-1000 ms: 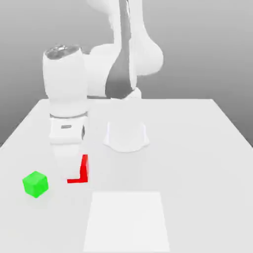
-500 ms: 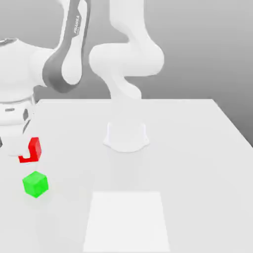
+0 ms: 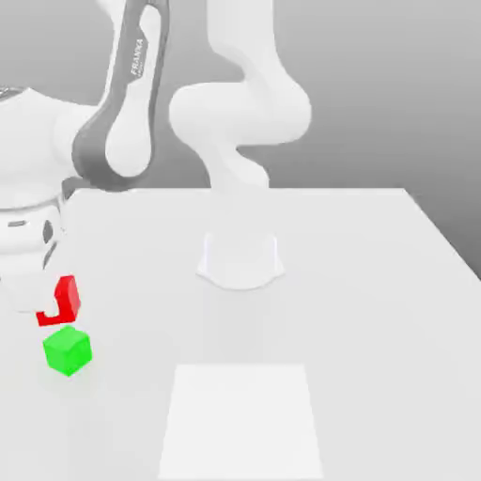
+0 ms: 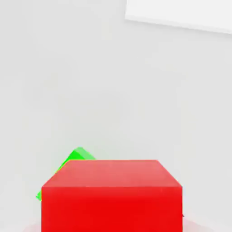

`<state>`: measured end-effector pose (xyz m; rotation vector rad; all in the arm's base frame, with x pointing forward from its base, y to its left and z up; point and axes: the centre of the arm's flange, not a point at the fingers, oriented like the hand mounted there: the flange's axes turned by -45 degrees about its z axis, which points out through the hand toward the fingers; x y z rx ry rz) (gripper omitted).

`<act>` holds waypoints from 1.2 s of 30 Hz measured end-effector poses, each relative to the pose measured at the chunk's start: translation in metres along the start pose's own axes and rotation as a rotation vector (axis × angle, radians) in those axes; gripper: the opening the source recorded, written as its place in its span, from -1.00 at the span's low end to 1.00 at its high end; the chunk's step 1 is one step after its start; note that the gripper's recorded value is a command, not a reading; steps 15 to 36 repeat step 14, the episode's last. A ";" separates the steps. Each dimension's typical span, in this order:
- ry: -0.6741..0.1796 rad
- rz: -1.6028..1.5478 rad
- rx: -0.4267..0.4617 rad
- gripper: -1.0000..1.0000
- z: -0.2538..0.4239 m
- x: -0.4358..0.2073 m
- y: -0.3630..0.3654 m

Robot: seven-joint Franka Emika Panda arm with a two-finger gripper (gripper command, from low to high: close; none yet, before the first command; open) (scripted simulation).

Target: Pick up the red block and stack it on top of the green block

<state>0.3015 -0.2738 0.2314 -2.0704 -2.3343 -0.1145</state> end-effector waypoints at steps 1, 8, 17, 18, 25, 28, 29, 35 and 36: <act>-0.003 0.001 0.000 -1.00 0.003 0.000 -0.001; -0.036 0.019 0.017 -1.00 0.032 -0.003 -0.013; -0.059 0.030 0.037 1.00 0.050 -0.003 -0.024; -0.059 0.030 0.037 1.00 0.050 -0.003 -0.024; -0.059 0.030 0.037 1.00 0.050 -0.003 -0.024; -0.059 0.030 0.037 1.00 0.050 -0.003 -0.024; -0.059 0.030 0.037 1.00 0.050 -0.003 -0.024; -0.059 0.030 0.037 1.00 0.050 -0.003 -0.024; -0.059 0.030 0.037 1.00 0.050 -0.003 -0.024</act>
